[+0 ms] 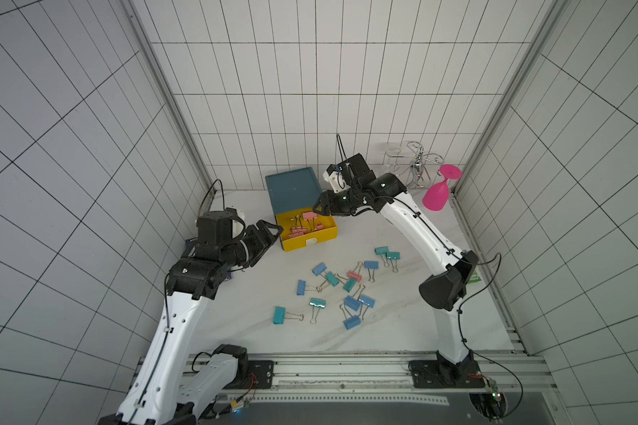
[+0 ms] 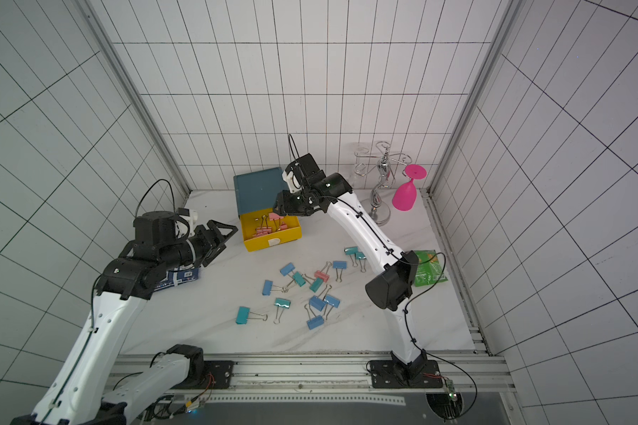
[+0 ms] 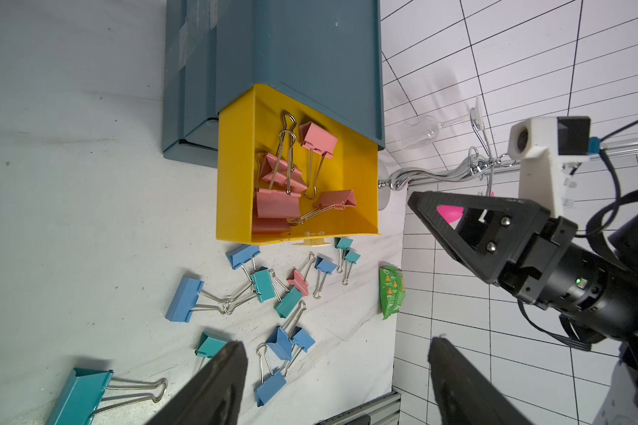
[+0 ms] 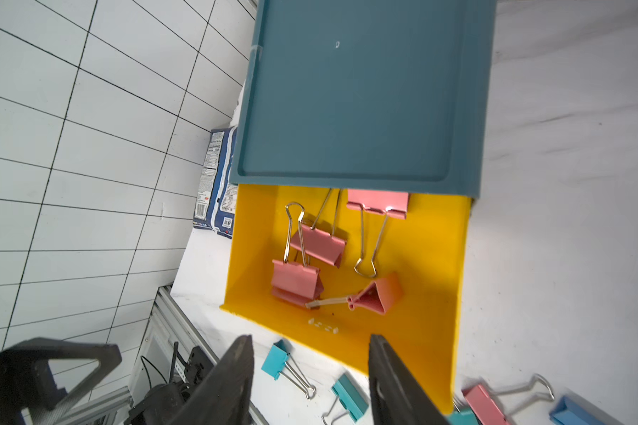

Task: Put the binder clips in the drawer according to color
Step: Place the binder clip in the drawer, then pick up the binder clip at the center of the board, then place the binder clip in the drawer.

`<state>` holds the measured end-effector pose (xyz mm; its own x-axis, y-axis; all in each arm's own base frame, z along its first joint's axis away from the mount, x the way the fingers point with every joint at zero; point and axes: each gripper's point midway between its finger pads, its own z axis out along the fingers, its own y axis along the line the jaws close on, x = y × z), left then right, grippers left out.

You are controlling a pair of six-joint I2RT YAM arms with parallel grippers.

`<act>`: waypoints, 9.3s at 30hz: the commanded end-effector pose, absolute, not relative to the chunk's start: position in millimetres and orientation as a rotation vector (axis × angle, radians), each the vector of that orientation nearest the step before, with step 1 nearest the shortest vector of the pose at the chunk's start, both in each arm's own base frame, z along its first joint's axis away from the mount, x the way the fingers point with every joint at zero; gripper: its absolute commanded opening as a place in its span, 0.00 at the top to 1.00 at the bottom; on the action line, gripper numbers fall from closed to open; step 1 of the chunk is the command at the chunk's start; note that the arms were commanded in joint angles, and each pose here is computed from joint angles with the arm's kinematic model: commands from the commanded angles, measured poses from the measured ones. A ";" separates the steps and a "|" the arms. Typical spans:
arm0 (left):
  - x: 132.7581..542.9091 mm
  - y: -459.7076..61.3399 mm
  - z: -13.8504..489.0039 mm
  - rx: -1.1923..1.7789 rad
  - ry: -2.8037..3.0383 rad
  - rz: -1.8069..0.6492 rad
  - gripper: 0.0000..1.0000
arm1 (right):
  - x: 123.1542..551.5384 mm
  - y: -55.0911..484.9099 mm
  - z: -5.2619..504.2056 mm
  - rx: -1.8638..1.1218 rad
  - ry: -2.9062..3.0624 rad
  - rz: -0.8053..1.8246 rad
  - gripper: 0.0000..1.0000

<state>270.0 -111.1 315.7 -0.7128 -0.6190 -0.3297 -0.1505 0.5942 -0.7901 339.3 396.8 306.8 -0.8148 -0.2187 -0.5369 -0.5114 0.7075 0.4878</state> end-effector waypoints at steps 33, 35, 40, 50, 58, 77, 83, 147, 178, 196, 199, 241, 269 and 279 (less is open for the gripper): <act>210.4 -76.9 227.5 -0.807 2.359 -0.804 0.19 | 270.4 215.9 201.0 -0.085 2.708 0.505 0.38; 204.3 -76.4 220.2 -0.823 2.370 -0.803 0.19 | 269.4 213.2 193.2 -0.063 2.723 0.485 0.38; 189.7 -73.1 207.3 -0.869 2.378 -0.798 0.19 | 267.0 206.0 174.1 0.010 2.760 0.442 0.35; 173.8 -69.7 195.1 -0.929 2.374 -0.800 0.19 | 264.7 205.7 139.7 0.120 2.826 0.421 0.31; 171.1 -69.1 198.4 -0.911 2.380 -0.793 0.19 | 267.1 220.6 115.9 0.181 2.875 0.456 0.30; 169.0 -69.2 208.9 -0.836 2.402 -0.769 0.19 | 290.4 296.8 66.8 0.150 2.948 0.624 0.31; 170.2 -68.9 209.6 -0.818 2.413 -0.755 0.19 | 290.4 328.4 70.5 0.078 2.935 0.786 0.32; 178.7 -74.7 215.1 -0.853 2.359 -0.834 0.19 | 251.5 213.9 77.6 -0.395 3.013 0.106 0.28; 169.7 -74.0 210.4 -0.886 2.363 -0.842 0.19 | 262.1 238.0 39.8 -0.776 3.005 0.061 0.28; 171.9 -73.2 207.6 -0.887 2.375 -0.826 0.19 | 268.7 243.3 30.8 -0.781 3.018 0.046 0.42; 173.8 -74.1 208.1 -0.885 2.372 -0.833 0.19 | 266.3 247.0 42.9 -0.771 2.997 0.104 0.50; 288.7 -114.9 323.5 -0.570 2.199 -1.049 0.19 | 301.6 397.4 302.5 -0.695 2.439 0.950 0.54; 286.9 -107.5 320.0 -0.557 2.214 -0.973 0.19 | 331.1 435.9 328.2 -0.696 2.335 1.042 0.24; 276.4 -101.6 314.1 -0.568 2.244 -0.922 0.20 | 333.1 364.9 329.4 -0.597 2.370 0.915 0.34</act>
<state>281.3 -106.8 305.0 -0.7183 -0.5970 -0.3573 -0.1626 0.6433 -0.7481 333.8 385.0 316.6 -0.7832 -0.2293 -0.5779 -0.5627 0.6567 0.5021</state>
